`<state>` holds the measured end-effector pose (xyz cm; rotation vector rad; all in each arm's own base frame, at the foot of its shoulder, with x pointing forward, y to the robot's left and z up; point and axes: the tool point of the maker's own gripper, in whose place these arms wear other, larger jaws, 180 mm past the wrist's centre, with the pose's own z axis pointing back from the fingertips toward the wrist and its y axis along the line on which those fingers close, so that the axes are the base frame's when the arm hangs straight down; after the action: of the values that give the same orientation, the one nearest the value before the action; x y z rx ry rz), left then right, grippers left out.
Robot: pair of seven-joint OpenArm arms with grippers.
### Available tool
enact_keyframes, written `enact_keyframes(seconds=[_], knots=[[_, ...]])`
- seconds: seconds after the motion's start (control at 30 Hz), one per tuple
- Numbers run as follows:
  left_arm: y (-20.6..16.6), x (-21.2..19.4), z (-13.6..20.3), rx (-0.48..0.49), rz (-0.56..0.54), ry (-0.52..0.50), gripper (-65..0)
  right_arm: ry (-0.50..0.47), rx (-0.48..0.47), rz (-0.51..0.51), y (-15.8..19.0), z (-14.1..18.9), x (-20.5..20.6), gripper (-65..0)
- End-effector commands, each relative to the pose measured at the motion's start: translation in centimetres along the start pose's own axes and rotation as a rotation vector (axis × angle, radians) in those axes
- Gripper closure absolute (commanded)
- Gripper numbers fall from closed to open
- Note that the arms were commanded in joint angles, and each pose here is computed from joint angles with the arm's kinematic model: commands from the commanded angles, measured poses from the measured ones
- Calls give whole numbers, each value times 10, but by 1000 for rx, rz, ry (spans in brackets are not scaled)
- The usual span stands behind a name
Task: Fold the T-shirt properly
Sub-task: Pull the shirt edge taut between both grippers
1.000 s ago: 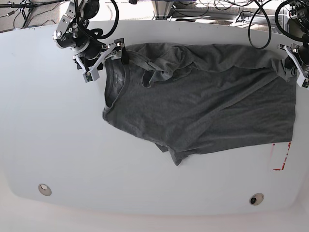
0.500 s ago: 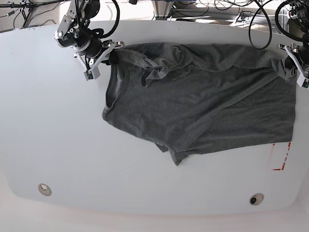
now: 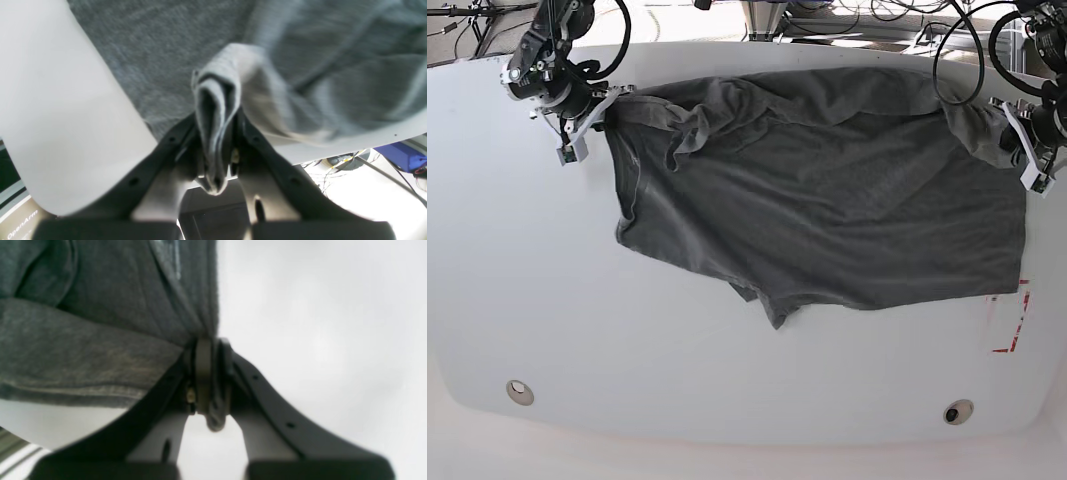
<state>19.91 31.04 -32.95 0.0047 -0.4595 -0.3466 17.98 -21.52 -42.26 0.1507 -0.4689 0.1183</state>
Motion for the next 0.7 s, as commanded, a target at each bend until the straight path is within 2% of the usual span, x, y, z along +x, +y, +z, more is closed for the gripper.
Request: enact_keyframes(seconds=[0.0, 0.27, 0.67], knots=[[0, 12, 2, 1, -26, -27, 0, -1, -46, 26, -18, 9, 6, 0], [-22, 20, -10, -60, -83, -13, 0, 26, -102, 71, -43, 20, 7, -5], [-21, 2, -9, -62, -101, 42, 0, 28, -133, 98, -57, 26, 12, -3]])
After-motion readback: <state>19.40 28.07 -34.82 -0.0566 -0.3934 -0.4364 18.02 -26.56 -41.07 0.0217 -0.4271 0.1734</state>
